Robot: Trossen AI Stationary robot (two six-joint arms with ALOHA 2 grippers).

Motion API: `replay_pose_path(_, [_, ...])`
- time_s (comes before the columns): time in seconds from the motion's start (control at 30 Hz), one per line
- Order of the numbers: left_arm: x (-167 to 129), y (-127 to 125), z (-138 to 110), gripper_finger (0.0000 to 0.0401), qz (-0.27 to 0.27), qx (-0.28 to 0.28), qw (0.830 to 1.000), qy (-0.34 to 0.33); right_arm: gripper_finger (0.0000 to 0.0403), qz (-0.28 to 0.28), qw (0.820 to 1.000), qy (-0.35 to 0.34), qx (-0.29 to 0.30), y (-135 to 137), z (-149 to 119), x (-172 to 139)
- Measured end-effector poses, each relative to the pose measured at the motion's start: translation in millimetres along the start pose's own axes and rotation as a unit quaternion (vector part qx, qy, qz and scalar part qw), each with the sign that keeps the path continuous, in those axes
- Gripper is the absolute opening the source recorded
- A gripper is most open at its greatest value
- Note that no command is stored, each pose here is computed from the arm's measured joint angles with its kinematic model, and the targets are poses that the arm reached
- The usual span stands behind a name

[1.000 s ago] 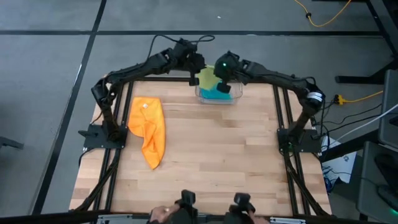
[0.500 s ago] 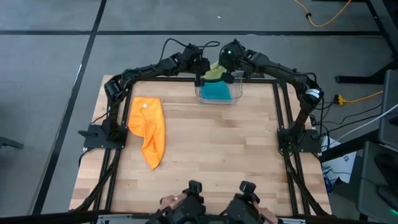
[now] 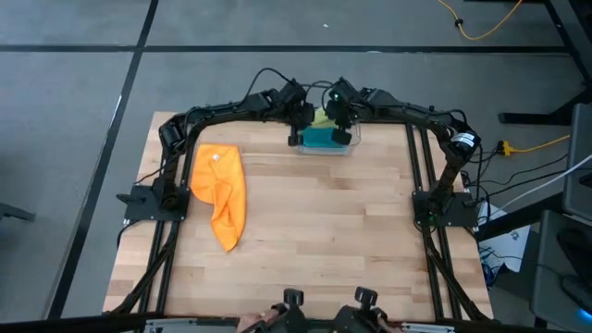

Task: Fold microfiber towels
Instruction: Put the green microfiber towel into the transparent bin

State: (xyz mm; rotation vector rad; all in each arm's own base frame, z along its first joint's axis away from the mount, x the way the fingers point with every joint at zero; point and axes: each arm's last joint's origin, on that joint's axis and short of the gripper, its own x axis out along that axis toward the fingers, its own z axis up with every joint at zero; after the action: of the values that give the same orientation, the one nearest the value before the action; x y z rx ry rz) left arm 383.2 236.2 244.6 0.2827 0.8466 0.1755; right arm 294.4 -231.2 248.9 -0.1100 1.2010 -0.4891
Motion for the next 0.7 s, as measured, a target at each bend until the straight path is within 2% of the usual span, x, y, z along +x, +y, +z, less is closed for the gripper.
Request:
replay_pose_path(0.2, [2,-20,6,0.0014,-0.036,-0.021,0.999,0.015,0.0064,0.106,0.994,0.023,0.021,16,-6,-3])
replay_pose_path(0.4, [2,-30,5,0.0073,-0.069,-0.063,0.995,0.034,0.0116,0.134,0.989,0.056,0.035,22,-12,-4])
replay_pose_path(0.57, [-2,-33,-1,0.0113,-0.083,-0.076,0.991,0.068,0.0132,0.195,0.976,0.088,0.043,27,-20,-7])
replay_pose_path(0.7, [-20,-32,9,0.0116,-0.048,-0.077,0.994,0.062,0.0134,0.233,0.965,0.112,0.050,31,-22,-15])
